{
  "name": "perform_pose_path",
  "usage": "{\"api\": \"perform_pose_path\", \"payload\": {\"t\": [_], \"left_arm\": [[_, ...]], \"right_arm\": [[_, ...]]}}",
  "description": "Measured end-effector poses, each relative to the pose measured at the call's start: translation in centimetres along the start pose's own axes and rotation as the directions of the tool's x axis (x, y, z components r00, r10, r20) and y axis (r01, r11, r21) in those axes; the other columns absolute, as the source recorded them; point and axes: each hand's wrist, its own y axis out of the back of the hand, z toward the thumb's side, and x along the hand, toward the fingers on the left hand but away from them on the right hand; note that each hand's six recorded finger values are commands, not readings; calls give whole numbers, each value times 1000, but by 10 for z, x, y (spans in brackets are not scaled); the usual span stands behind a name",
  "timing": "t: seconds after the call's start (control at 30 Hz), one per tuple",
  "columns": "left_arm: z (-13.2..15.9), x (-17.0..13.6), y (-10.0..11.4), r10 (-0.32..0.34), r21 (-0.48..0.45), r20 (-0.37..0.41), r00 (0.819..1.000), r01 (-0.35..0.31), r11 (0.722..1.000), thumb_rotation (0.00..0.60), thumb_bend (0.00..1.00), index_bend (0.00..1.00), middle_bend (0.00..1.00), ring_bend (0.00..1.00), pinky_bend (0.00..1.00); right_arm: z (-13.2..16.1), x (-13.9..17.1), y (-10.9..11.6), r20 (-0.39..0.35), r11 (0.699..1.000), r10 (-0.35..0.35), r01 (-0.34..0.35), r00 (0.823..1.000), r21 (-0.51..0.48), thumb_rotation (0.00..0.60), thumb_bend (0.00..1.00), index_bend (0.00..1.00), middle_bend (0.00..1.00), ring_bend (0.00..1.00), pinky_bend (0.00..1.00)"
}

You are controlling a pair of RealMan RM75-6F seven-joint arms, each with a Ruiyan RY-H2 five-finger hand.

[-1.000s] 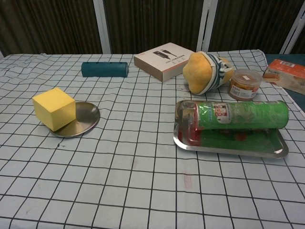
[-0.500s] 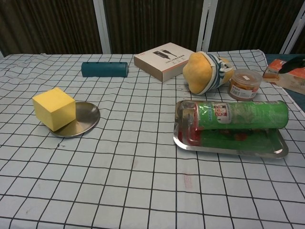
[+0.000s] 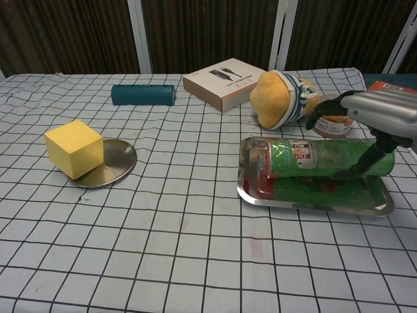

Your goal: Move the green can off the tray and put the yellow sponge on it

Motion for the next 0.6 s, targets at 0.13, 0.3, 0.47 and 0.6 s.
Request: {"api": "perform_pose_path", "payload": {"t": [0.13, 0.3, 0.47, 0.6], "left_arm": [[-1, 0, 1, 2, -2, -3, 1000, -2, 1000, 600, 250, 0, 3, 0, 170], [-2, 0, 2, 5, -7, -7, 1000, -5, 1000, 600, 251, 0, 4, 0, 185], [-2, -1, 2, 5, -9, -8, 1000, -5, 1000, 600, 250, 0, 5, 0, 190], [-2, -1, 1, 4, -9, -5, 1000, -4, 1000, 600, 250, 0, 5, 0, 204]], "right_arm": [[4, -12, -5, 13, 1000, -3, 2, 1000, 18, 600, 34, 356, 277, 229, 190], [1, -28, -11, 55, 999, -8, 6, 998, 40, 600, 38, 341, 277, 225, 188], [-4, -40, -20, 102, 999, 5, -10, 995, 46, 600, 42, 356, 277, 225, 188], [-7, -50, -27, 132, 998, 17, -24, 991, 55, 600, 60, 400, 283, 254, 212]]}}
